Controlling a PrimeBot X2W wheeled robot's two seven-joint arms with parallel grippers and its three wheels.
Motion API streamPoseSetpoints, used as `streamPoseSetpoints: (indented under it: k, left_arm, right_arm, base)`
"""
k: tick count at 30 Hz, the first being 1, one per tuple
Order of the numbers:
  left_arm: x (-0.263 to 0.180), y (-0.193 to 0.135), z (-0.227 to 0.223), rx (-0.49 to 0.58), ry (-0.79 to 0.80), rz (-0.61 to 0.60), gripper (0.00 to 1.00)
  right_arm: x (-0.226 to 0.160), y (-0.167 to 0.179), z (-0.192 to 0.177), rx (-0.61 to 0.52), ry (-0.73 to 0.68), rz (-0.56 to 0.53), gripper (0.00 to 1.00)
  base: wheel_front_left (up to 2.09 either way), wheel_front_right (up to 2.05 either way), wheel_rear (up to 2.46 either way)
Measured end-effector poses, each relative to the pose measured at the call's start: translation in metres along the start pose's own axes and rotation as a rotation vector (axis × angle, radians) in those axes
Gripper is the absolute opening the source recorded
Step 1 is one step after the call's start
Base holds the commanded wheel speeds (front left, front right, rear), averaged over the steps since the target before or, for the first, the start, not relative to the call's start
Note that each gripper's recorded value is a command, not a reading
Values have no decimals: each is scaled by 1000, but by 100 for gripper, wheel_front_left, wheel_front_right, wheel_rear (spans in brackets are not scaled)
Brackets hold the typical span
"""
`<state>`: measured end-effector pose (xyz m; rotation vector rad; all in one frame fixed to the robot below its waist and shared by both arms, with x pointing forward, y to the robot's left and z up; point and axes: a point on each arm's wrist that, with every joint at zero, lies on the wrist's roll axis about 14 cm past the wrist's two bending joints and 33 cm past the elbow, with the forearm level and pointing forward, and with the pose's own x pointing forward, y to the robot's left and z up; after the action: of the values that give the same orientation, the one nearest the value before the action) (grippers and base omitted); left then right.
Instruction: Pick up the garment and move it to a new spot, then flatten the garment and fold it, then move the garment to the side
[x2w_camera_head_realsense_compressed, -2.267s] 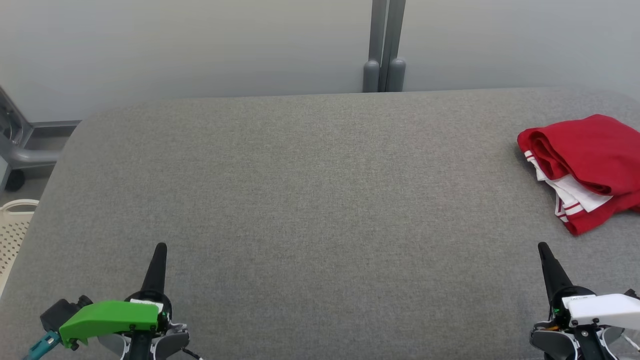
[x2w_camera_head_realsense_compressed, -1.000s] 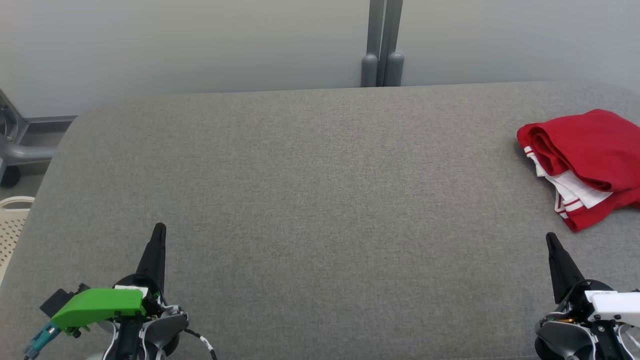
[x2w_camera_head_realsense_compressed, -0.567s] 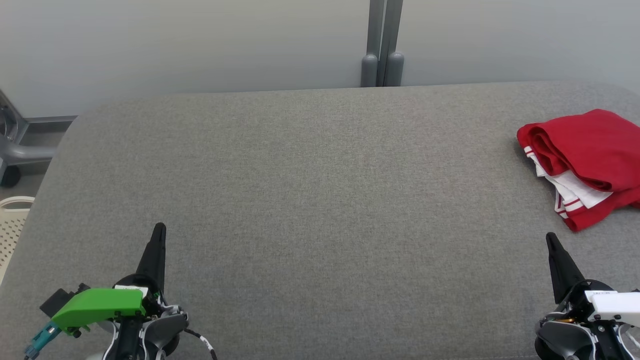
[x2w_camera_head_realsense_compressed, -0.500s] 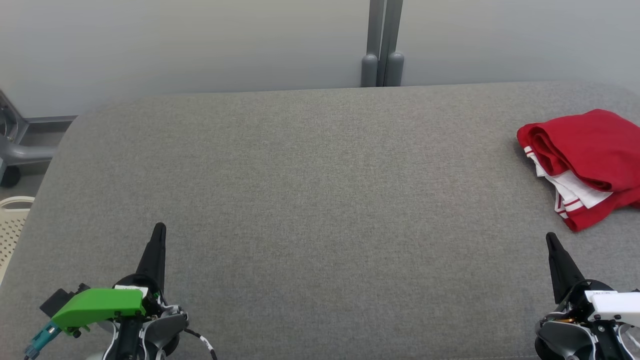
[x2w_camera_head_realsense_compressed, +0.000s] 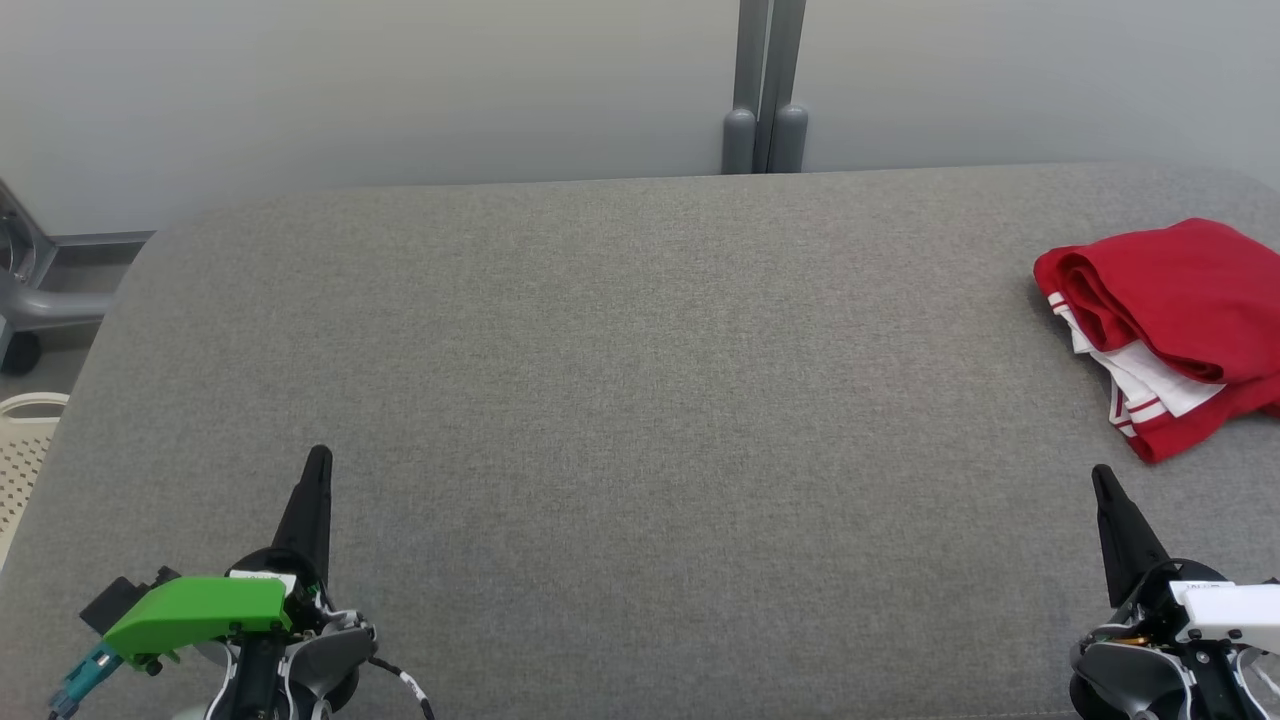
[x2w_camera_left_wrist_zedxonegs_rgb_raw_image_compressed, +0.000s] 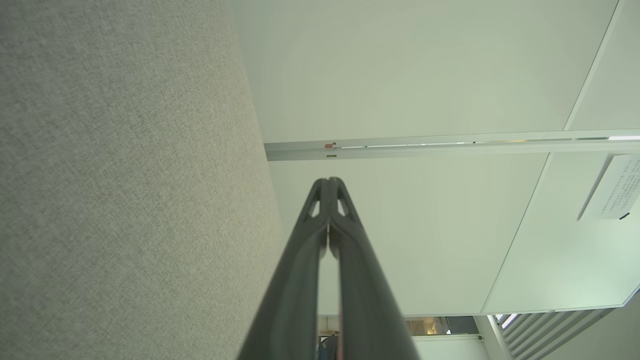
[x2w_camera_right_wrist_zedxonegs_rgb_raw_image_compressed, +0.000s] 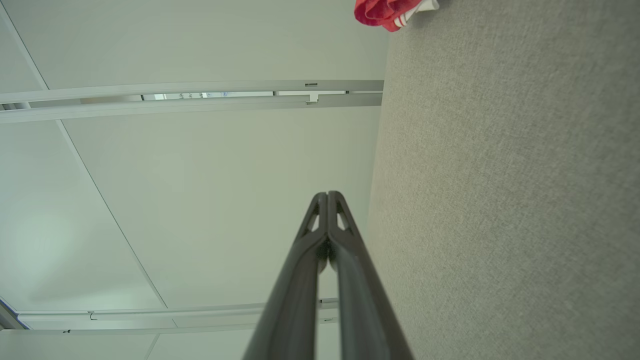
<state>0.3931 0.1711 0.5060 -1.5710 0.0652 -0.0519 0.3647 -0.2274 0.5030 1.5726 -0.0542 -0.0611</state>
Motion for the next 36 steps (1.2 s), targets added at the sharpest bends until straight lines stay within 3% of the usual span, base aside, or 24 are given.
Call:
streamPoseSetpoints:
  k: [36]
  left_arm:
    - [0, 0, 0, 0, 0, 0, 0]
  right_arm:
    - [0, 0, 0, 0, 0, 0, 0]
  base:
    - [0, 0, 0]
